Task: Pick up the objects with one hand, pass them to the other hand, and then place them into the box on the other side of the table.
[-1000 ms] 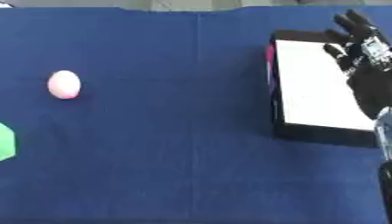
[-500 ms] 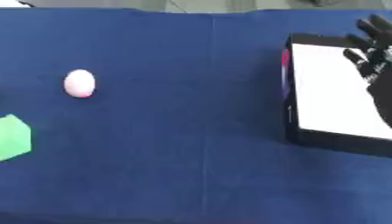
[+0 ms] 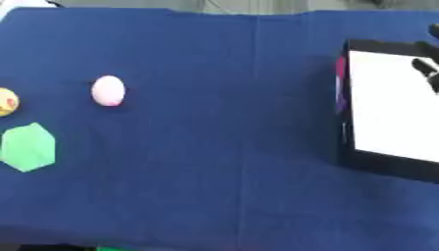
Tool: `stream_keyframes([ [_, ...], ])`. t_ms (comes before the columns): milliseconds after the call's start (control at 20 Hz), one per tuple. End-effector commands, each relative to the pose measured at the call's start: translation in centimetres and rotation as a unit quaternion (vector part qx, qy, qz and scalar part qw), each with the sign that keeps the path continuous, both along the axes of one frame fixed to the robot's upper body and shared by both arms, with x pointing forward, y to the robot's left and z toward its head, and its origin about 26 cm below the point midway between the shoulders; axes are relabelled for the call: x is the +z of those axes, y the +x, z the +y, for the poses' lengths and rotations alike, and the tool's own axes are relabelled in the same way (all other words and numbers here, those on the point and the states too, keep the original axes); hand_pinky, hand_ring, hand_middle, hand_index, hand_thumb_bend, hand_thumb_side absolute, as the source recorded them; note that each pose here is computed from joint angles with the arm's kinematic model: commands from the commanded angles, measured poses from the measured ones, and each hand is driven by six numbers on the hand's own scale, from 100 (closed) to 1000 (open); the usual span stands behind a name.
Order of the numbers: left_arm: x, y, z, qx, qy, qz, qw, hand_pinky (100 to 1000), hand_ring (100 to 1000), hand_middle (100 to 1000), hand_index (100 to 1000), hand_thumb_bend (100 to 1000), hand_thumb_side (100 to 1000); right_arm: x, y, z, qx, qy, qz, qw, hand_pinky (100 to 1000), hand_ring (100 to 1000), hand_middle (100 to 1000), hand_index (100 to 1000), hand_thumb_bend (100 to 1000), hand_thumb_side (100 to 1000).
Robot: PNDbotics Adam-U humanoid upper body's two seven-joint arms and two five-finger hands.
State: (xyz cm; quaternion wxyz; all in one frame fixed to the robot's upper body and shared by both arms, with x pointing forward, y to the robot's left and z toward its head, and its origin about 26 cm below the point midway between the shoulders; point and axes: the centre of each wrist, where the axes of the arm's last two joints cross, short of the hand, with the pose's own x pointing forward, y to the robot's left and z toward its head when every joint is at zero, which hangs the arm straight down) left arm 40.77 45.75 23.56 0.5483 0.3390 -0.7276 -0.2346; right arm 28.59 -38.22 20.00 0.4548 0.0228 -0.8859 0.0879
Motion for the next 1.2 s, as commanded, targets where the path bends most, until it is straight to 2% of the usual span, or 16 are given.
stream_keyframes([
  [50,2.1,-0.5,3.2,0.020,0.085,0.063,0.994,931,904,809,900,275,604,1.4,-0.3,-0.2,0.003,-0.026,-0.020,0.999,1000,1000,1000,1000,100,584],
  [350,2.4,0.7,4.7,0.034,0.171,0.191,0.966,942,921,805,888,510,390,1.2,-0.3,-0.1,0.009,-0.035,-0.025,0.999,1000,1000,1000,1000,100,580],
  [450,2.4,1.2,4.7,0.045,0.190,0.214,0.957,946,925,793,887,523,342,1.1,-0.2,0.0,0.011,-0.038,-0.024,0.999,1000,1000,1000,1000,100,580],
  [650,2.2,2.1,4.1,0.042,0.203,0.246,0.947,957,931,796,886,486,272,1.0,-0.1,0.1,0.016,-0.044,-0.022,0.999,1000,1000,1000,1000,100,579],
  [850,2.7,2.5,3.6,0.017,0.205,0.262,0.943,962,933,793,888,455,269,0.9,-0.1,0.2,0.020,-0.048,-0.021,0.998,1000,1000,1000,1000,100,578],
  [1000,3.8,2.8,3.2,-0.017,0.207,0.269,0.941,975,942,799,890,435,328,0.7,0.0,0.2,0.022,-0.053,-0.019,0.998,1000,1000,1000,1000,100,577],
  [1050,4.4,2.8,3.1,-0.030,0.209,0.271,0.939,978,944,801,894,438,372,0.7,0.0,0.2,0.024,-0.055,-0.018,0.998,1000,1000,1000,1000,100,577],
  [1200,6.0,2.9,2.7,-0.063,0.220,0.276,0.934,981,945,802,894,437,403,0.6,0.0,0.3,0.027,-0.060,-0.016,0.998,1000,1000,1000,1000,100,576],
])
